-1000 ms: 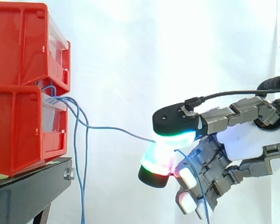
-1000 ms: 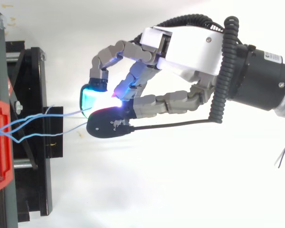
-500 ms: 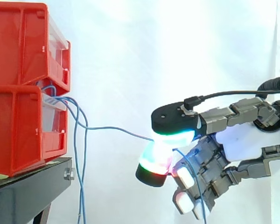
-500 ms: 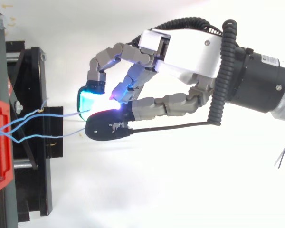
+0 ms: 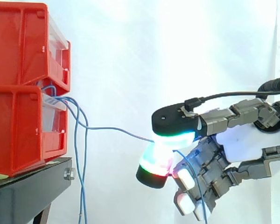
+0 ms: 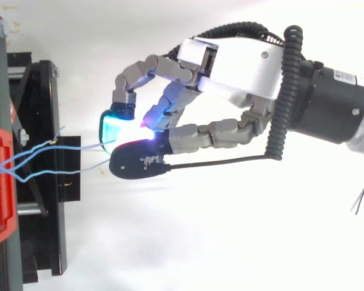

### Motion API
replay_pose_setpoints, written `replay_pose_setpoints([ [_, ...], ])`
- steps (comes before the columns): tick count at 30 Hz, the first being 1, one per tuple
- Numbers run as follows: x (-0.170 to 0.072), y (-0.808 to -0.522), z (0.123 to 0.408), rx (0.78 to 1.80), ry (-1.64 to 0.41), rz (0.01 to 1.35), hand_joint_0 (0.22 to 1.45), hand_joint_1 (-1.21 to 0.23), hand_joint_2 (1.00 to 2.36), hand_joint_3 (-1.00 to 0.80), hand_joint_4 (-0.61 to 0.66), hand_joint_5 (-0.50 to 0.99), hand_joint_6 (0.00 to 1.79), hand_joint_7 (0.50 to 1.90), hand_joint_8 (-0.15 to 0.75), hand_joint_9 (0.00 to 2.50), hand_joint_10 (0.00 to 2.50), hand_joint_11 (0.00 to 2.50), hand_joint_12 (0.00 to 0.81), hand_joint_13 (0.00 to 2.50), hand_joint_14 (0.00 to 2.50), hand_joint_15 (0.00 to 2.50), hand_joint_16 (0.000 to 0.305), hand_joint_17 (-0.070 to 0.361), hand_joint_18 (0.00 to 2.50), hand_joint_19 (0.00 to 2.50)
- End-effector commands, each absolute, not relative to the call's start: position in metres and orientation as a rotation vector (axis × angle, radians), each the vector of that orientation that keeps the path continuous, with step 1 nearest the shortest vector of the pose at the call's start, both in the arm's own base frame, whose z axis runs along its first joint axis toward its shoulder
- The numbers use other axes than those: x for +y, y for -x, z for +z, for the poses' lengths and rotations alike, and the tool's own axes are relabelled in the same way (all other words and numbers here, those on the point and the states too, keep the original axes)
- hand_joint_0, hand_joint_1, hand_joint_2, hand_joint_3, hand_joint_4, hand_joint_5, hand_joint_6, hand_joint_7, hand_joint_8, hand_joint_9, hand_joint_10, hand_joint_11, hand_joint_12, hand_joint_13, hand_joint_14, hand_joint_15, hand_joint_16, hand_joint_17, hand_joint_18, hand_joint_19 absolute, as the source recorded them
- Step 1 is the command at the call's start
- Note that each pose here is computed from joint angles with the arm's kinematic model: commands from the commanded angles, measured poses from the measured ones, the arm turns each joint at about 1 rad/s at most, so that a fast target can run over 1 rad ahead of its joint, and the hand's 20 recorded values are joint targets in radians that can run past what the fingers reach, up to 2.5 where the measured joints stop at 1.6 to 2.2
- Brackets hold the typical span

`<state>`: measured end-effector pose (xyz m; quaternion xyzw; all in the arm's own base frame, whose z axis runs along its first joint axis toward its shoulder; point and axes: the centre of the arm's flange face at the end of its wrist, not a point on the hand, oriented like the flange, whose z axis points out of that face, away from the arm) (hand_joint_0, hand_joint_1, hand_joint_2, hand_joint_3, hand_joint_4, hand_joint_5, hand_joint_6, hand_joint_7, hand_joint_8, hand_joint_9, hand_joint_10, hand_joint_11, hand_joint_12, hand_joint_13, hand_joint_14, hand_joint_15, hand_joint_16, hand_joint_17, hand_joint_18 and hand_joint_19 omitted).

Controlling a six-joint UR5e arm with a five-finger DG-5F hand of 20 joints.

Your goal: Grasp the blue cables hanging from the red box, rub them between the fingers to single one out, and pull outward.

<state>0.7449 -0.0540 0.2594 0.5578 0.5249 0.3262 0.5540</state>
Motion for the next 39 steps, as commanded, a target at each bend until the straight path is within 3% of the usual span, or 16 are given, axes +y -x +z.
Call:
replay_pose_setpoints([
  [1, -0.0539, -0.7448, 0.2594, 1.24, -1.319, 0.769, 0.63, -0.79, 1.01, 0.05, 0.02, -0.13, 0.91, 1.13, 0.342, 1.14, 0.02, 0.72, 0.422, 1.03, 0.02, 0.59, 0.063, 0.143, 0.91, 0.53],
  [39, -0.054, -0.7445, 0.2587, 1.241, -1.319, 0.768, 0.63, -0.78, 1.01, 0.05, 0.03, -0.13, 0.91, 1.12, 0.36, 1.17, 0.02, 0.73, 0.434, 1.04, 0.02, 0.59, 0.065, 0.147, 0.93, 0.51],
])
